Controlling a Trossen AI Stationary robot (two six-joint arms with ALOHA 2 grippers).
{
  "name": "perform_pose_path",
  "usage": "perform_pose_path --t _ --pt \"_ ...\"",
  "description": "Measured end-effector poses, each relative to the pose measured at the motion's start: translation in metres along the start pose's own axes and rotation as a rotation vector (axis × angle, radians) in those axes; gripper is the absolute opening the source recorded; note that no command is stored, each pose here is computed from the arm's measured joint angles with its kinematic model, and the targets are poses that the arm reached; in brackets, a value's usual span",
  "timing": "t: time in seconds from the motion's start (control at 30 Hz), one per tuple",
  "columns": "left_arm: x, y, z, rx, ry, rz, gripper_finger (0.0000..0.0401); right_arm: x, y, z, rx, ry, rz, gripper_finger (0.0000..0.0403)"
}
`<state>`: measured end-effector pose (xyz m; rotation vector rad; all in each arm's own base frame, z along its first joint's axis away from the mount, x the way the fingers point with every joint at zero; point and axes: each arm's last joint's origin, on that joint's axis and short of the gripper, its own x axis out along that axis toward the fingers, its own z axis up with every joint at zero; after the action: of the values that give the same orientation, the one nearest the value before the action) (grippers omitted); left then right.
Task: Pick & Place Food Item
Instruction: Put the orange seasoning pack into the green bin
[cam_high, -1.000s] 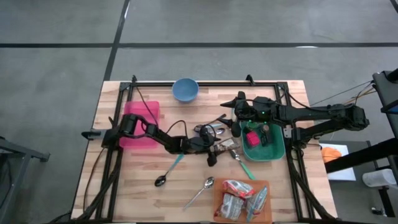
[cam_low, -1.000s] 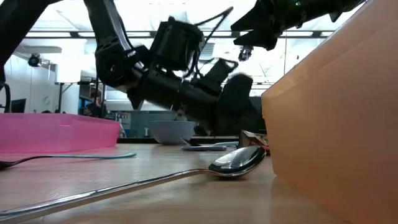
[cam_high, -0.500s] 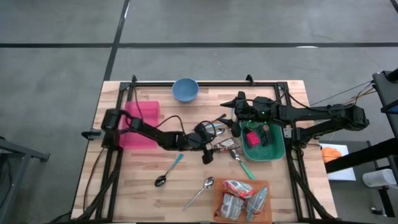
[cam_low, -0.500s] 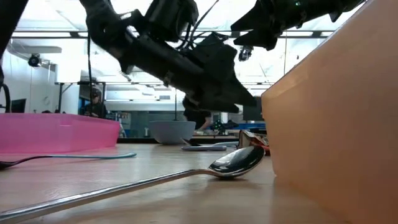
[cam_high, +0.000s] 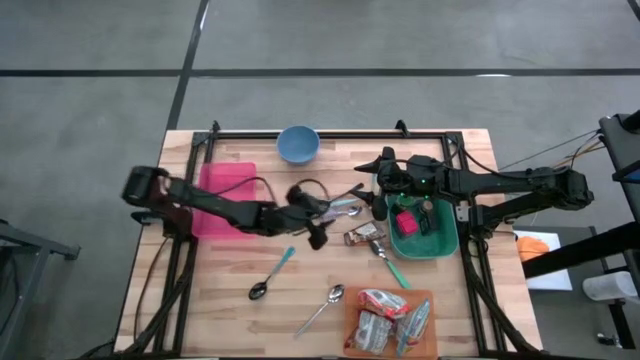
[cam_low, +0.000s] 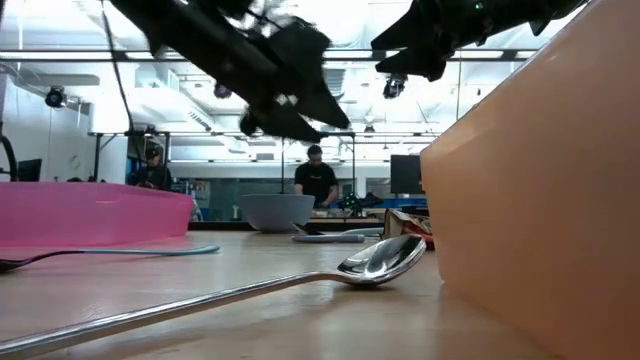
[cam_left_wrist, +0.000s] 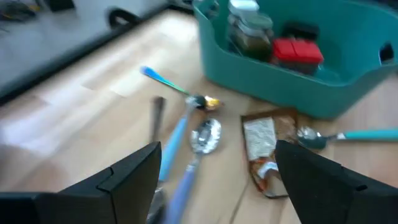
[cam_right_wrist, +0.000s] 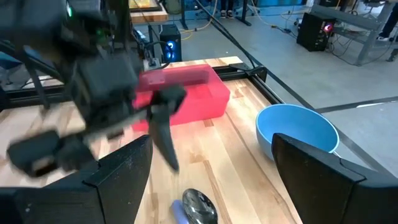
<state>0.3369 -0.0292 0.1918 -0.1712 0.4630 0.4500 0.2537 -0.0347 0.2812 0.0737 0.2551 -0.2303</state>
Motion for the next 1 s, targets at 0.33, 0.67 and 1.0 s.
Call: perform_pose_path --t 0.33,0.67,1.0 --pt "-0.080 0.052 -0.024 -0.082 -0.189 0.040 0.0286 0.000 0.000 0.000 0.000 -0.001 0.000 0.0327" --pt "-0.124 0.098 -0.067 -0.170 -0.371 0.025 0.0285 0.000 0.000 0.000 0.000 0.000 0.000 0.0327" --pt "-0.143 0.121 -0.098 -0.203 -0.486 -0.002 0.0285 0.000 0.000 0.000 0.000 0.000 0.000 0.0327"
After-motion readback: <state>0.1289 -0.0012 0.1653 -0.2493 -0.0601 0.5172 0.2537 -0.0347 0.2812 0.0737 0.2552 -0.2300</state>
